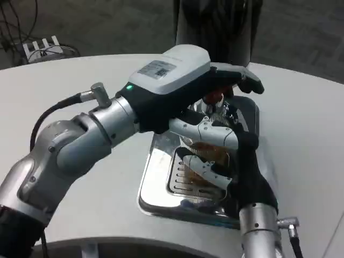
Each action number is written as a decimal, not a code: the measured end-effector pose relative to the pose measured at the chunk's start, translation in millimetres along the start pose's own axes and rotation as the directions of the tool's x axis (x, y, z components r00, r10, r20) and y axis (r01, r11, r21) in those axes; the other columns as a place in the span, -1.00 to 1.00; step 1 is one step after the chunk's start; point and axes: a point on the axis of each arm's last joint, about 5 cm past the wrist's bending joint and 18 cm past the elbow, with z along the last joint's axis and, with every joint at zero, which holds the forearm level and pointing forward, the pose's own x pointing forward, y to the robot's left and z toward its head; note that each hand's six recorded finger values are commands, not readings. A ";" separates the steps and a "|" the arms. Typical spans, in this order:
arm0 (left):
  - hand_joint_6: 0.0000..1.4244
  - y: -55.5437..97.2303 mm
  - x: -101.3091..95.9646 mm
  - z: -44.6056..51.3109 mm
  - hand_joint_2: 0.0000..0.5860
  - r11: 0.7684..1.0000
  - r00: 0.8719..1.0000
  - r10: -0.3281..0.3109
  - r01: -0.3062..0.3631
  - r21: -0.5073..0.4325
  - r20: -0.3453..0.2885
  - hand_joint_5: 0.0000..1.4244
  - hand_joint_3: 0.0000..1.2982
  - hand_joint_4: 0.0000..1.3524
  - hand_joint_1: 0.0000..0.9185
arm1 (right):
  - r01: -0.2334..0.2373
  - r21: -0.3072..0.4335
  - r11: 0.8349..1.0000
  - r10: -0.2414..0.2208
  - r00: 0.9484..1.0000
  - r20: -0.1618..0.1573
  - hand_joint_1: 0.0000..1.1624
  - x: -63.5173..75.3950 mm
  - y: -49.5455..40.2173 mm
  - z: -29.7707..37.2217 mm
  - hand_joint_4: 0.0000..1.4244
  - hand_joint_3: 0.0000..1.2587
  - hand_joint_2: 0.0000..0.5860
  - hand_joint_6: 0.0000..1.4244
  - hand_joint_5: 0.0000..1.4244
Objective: Grasp the cup under the faucet to collect the drink, then remove the cup.
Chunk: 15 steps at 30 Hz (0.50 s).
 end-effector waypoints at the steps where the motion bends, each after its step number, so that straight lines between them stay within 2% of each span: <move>1: -0.39 0.0 0.0 0.0 -0.89 1.000 1.000 0.000 0.000 0.000 0.000 -0.38 -0.42 -0.49 -1.00 | 0.004 0.000 1.000 -0.004 1.000 0.000 0.39 -0.1 0.2 0.2 -0.64 -0.78 -0.41 -0.74 -0.68; 3: -0.39 0.3 -0.1 0.0 -0.89 1.000 1.000 0.001 -0.001 0.000 0.000 -0.38 -0.42 -0.49 -1.00 | 0.033 -0.001 0.999 -0.033 0.999 0.004 0.42 -0.7 2.2 1.4 -0.44 -0.63 -0.40 -0.57 -0.42; 6: -0.39 0.9 -0.3 0.2 -0.89 1.000 1.000 0.001 -0.001 0.003 0.001 -0.38 -0.42 -0.49 -1.00 | 0.071 -0.003 0.997 -0.071 0.997 0.009 0.54 -1.4 4.0 2.2 -0.21 -0.35 -0.39 -0.28 -0.13; 7: -0.39 1.1 -0.4 0.1 -0.89 1.000 1.000 0.000 0.000 0.003 0.000 -0.38 -0.42 -0.49 -1.00 | 0.080 -0.001 0.997 -0.080 0.997 0.014 0.56 -1.3 3.9 2.3 -0.17 -0.29 -0.39 -0.18 -0.07; 12: -0.39 1.8 -0.9 -0.1 -0.89 1.000 1.000 -0.001 0.001 0.002 0.000 -0.38 -0.42 -0.49 -1.00 | 0.097 0.001 0.995 -0.097 0.995 0.018 0.64 -1.7 4.8 1.6 0.06 -0.01 -0.42 0.56 0.29; 15: -0.39 2.3 -1.0 0.1 -0.89 1.000 1.000 -0.003 0.003 0.002 0.001 -0.38 -0.42 -0.49 -1.00 | 0.116 -0.004 0.993 -0.116 0.993 0.024 0.66 -2.2 5.6 0.3 0.19 0.14 -0.46 0.80 0.46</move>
